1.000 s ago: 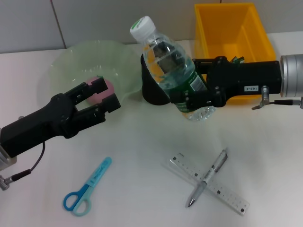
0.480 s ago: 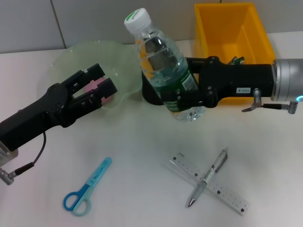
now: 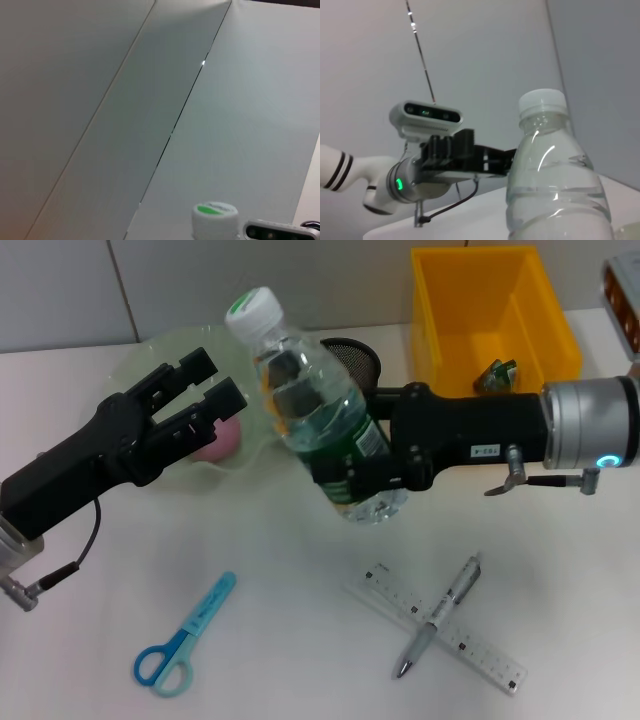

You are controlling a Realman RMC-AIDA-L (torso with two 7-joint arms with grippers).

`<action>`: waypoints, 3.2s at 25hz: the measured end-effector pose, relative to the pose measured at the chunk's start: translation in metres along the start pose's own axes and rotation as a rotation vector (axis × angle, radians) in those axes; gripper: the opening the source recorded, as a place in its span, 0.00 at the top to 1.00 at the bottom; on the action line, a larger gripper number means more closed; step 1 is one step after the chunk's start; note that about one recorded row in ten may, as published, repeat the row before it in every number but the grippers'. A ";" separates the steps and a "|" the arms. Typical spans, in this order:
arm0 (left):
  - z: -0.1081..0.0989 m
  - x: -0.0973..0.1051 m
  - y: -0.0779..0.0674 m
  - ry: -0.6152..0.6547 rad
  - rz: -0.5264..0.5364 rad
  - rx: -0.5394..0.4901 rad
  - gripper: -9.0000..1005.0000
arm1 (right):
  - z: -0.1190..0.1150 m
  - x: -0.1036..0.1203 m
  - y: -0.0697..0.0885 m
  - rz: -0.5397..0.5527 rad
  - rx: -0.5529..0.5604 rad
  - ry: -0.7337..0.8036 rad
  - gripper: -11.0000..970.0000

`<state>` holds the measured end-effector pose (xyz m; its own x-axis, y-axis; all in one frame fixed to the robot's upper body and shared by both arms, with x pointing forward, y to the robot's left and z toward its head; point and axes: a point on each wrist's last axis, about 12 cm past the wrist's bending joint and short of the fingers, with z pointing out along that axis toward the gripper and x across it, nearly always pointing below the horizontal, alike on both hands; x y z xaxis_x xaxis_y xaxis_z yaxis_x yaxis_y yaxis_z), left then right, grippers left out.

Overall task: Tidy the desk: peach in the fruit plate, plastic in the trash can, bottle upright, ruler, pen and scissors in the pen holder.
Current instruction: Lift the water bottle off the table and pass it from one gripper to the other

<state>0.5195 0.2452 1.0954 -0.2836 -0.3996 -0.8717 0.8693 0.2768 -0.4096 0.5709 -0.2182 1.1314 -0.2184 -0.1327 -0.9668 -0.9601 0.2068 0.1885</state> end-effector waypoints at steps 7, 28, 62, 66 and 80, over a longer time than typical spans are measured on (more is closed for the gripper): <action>0.001 -0.001 0.001 -0.003 0.020 -0.001 0.13 | 0.006 -0.001 0.000 0.004 -0.015 0.007 0.21; 0.009 -0.006 0.003 -0.007 0.065 0.011 0.13 | 0.016 -0.001 0.000 0.022 -0.043 0.004 0.21; 0.017 -0.007 0.005 -0.013 0.060 0.022 0.13 | 0.023 -0.001 0.000 0.013 -0.060 0.028 0.21; 0.017 -0.007 0.005 -0.014 0.060 0.021 0.13 | 0.024 -0.001 0.000 0.015 -0.061 0.027 0.21; 0.017 -0.007 0.005 -0.015 0.059 0.020 0.13 | 0.025 0.001 0.001 0.014 -0.065 0.024 0.21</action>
<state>0.5328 0.2344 1.1037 -0.2259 -0.3961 -0.8900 0.8922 0.2825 -0.3523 0.5744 -0.1938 1.1262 -0.2351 -0.1536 -0.9598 -0.9661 0.1453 0.2134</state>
